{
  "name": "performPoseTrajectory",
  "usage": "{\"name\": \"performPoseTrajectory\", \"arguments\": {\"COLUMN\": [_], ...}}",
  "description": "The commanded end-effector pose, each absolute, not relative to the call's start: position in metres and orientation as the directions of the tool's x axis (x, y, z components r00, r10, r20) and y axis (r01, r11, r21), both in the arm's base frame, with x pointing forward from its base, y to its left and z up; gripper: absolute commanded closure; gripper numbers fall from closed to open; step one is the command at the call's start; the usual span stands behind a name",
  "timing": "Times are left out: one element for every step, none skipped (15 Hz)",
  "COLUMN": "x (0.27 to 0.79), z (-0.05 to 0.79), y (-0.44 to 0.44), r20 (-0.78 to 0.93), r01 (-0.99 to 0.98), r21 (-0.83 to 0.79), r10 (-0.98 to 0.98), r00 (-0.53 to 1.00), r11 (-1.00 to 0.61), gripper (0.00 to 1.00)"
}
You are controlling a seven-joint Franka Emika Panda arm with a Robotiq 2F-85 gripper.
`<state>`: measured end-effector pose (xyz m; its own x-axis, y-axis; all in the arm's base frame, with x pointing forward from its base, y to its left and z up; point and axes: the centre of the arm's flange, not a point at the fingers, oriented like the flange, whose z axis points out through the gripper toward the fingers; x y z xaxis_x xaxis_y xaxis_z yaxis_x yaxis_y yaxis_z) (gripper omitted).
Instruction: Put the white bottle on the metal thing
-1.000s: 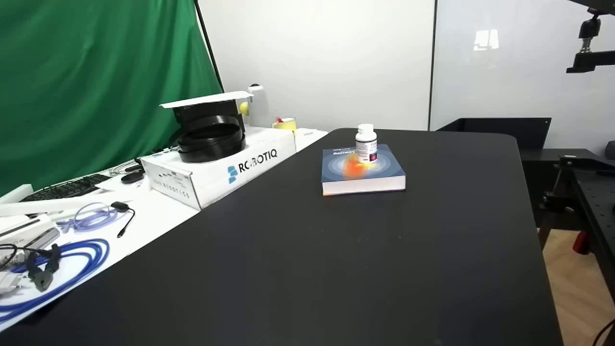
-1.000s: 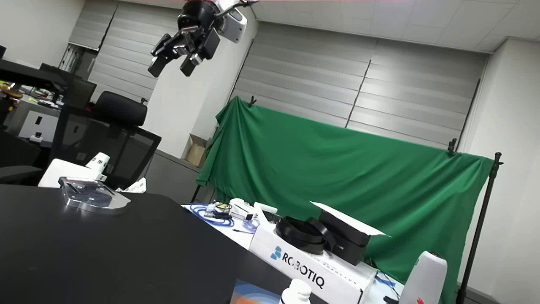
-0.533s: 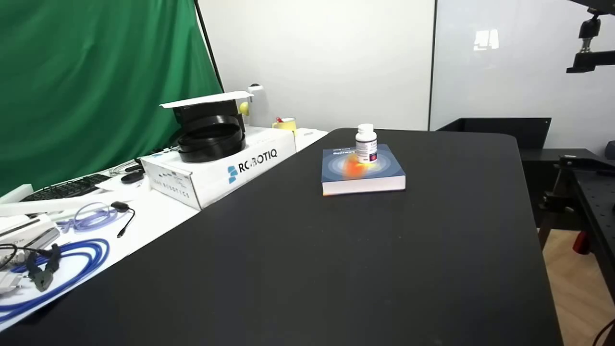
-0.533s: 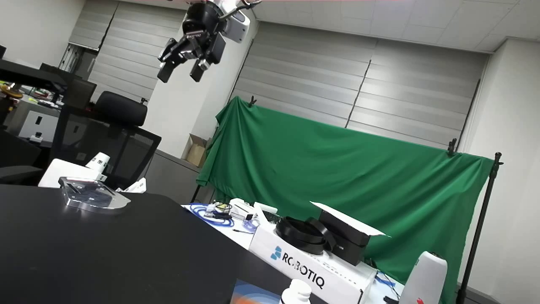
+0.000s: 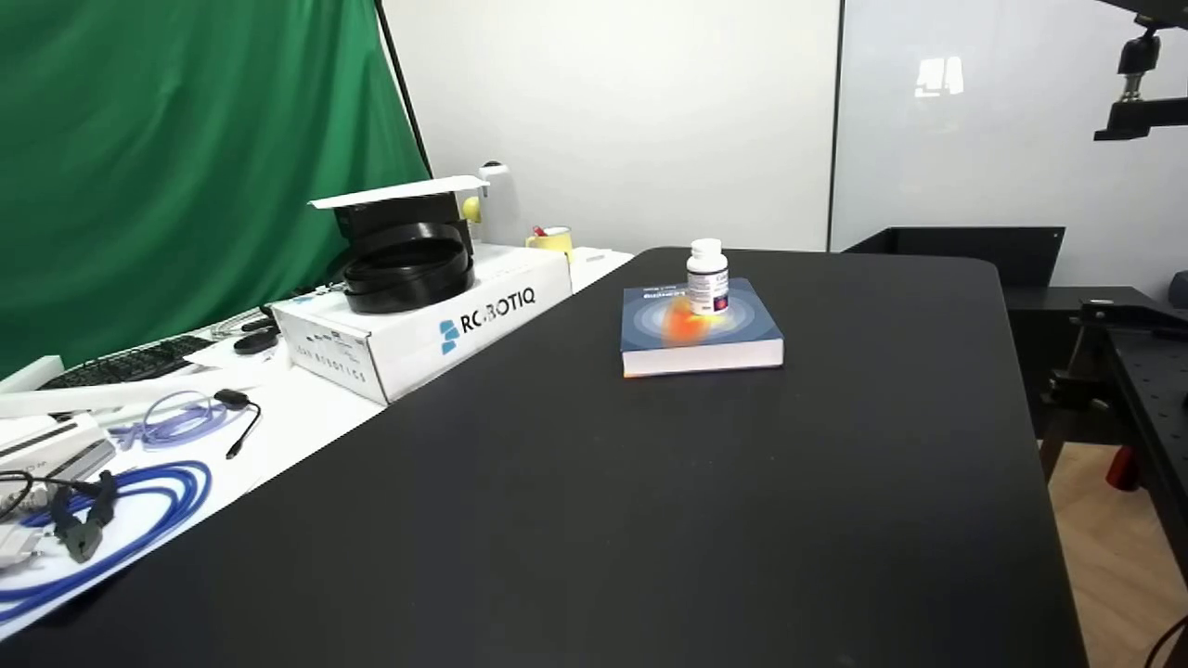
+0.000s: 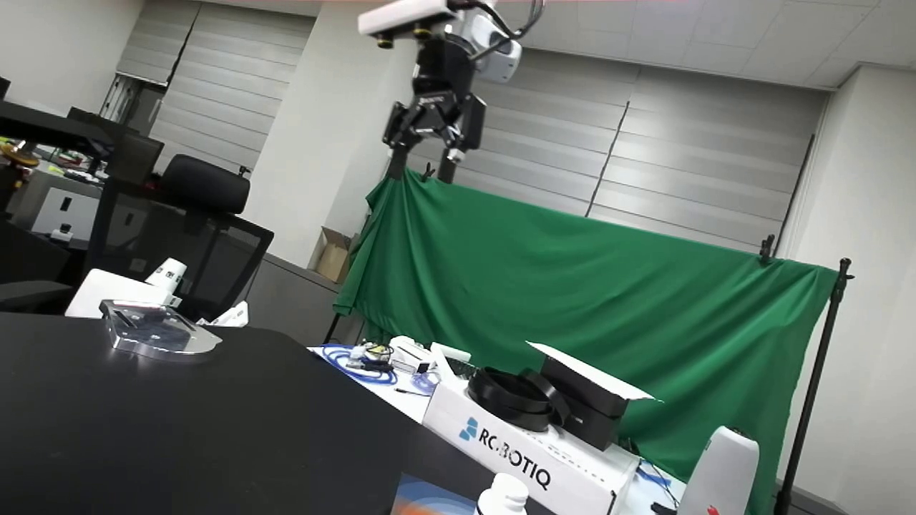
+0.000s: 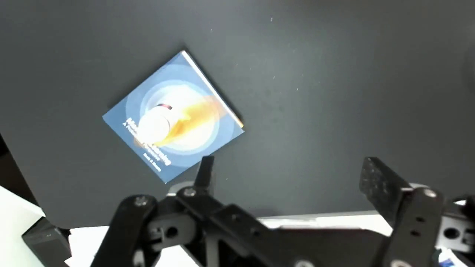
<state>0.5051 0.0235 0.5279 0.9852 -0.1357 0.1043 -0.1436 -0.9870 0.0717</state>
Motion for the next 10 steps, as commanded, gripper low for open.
{"name": "performPoseTrajectory", "arguments": {"x": [0.566, 0.584, 0.599, 0.618, 0.633, 0.645, 0.653, 0.66, 0.664, 0.665], "z": [0.531, 0.528, 0.524, 0.518, 0.511, 0.502, 0.492, 0.481, 0.469, 0.459], "y": [-0.04, -0.059, -0.074, -0.088, -0.099, -0.109, -0.117, -0.125, -0.132, -0.139], "r20": [0.191, 0.226, 0.26, 0.282, 0.28, 0.266, 0.255, 0.237, 0.202, 0.191], "r01": [-0.229, -0.254, -0.281, -0.311, -0.34, -0.368, -0.384, -0.401, -0.417, -0.435], "r21": [0.031, 0.026, 0.022, 0.019, 0.014, 0.003, -0.004, -0.005, -0.002, 0.002], "r10": [-0.219, -0.242, -0.266, -0.294, -0.322, -0.354, -0.372, -0.39, -0.409, -0.427], "r00": [0.957, 0.944, 0.928, 0.913, 0.904, 0.897, 0.893, 0.89, 0.89, 0.884], "r11": [-0.973, -0.967, -0.959, -0.95, -0.94, -0.93, -0.923, -0.916, -0.909, -0.9], "gripper": [0.0, 0.0, 0.0, 0.0, 0.0, 0.0, 0.0, 0.0, 0.0, 0.0]}}
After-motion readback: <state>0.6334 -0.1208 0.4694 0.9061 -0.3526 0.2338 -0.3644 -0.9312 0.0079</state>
